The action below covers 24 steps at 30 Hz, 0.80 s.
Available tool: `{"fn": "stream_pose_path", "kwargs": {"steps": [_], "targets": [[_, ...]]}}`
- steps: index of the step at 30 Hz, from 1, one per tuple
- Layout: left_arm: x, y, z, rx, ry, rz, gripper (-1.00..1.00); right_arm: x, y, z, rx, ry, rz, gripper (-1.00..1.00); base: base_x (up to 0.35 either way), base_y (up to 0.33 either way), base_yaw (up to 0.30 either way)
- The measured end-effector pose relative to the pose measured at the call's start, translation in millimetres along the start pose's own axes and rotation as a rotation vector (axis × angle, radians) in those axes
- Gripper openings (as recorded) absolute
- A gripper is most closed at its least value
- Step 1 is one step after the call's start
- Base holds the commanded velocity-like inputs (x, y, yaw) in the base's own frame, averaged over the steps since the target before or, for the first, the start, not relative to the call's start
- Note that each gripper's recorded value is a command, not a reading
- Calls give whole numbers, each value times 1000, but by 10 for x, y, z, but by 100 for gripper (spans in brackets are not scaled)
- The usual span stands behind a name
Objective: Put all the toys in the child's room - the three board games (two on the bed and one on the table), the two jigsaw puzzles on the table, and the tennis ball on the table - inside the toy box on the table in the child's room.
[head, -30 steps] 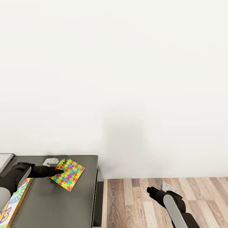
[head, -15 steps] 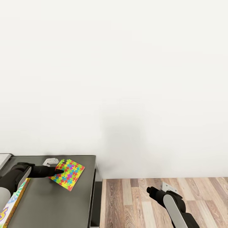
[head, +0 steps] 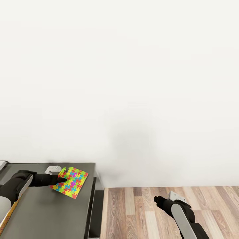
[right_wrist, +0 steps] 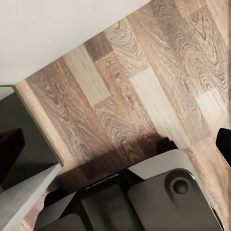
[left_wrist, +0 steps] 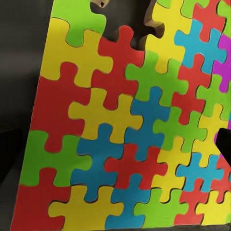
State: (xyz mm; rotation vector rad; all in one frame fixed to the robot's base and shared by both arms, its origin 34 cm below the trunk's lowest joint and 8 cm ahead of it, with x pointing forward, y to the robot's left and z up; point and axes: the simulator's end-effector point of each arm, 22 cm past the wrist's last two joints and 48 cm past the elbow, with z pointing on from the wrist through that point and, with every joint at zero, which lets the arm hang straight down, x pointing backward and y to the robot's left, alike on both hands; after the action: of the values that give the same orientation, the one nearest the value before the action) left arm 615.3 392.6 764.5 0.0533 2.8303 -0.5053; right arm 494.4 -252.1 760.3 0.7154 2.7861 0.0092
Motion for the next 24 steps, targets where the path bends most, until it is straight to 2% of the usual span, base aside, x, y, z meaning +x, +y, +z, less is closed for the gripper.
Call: {"fn": "stream_pose_path", "kwargs": {"steps": [14,24], "targets": [[-21,-2,0,0,-8,9,100,1,-8,3,1,1,1,100,-7,-221,0],[-61,-3,-1,0,-27,28,100,0,-10,3,2,0,1,100,-4,-36,0]]}}
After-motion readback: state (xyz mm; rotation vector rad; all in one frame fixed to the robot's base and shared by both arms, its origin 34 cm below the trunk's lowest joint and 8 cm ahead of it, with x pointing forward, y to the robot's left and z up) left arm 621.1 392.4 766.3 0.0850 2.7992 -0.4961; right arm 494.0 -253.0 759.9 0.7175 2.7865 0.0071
